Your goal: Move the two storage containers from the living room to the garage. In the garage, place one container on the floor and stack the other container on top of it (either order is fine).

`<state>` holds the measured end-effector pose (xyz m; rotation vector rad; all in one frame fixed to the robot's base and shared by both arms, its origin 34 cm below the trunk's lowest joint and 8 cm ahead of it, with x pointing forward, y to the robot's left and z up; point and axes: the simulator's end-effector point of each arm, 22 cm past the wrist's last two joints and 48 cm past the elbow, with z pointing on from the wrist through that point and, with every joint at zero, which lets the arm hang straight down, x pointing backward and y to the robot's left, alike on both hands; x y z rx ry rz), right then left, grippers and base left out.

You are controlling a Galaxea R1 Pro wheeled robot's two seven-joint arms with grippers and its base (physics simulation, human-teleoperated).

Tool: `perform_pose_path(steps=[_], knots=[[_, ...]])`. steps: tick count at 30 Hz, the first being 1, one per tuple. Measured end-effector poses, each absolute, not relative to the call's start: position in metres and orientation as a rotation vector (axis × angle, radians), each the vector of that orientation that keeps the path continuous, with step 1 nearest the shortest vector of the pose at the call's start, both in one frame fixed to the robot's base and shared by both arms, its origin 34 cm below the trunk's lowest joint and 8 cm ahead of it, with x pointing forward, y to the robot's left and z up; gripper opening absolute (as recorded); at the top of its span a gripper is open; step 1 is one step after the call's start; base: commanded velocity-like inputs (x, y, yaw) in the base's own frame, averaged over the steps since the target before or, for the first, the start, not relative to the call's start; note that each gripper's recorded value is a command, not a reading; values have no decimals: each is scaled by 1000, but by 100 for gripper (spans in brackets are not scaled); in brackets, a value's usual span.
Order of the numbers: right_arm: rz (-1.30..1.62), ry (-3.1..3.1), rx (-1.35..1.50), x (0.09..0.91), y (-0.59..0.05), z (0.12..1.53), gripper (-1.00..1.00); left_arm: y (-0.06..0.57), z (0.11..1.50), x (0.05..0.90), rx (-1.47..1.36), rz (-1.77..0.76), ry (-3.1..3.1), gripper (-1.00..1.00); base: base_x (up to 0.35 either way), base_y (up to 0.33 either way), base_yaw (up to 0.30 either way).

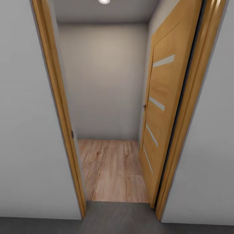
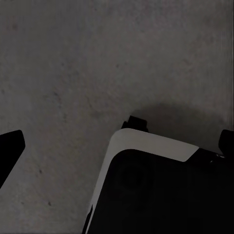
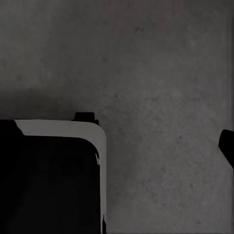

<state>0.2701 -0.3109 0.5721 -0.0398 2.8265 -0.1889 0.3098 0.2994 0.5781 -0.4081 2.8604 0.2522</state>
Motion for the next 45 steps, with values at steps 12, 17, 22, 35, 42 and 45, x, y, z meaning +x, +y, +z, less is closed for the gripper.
perform_pose_path(steps=[12, 17, 22, 35, 42, 45], knots=[[-191, 2828, -33, 270, -310, 572, 100, 299, 578, 309, -408, 252, 2863, 100, 317, -140, 0], [-204, 2826, -32, 270, -313, 572, 100, 299, 578, 309, -408, 252, 2864, 100, 317, -111, 161], [-208, 2825, -32, 270, -315, 573, 100, 299, 578, 309, -408, 252, 2862, 100, 317, -108, 260], [-202, 2823, -35, 271, -316, 573, 100, 299, 578, 309, -408, 252, 2862, 100, 317, -108, 93], [-197, 2822, -38, 271, -315, 573, 100, 299, 578, 309, -408, 252, 2863, 100, 318, -95, 1], [-197, 2822, -37, 271, -315, 573, 100, 300, 578, 309, -408, 255, 2863, 100, 320, -22, 0]])
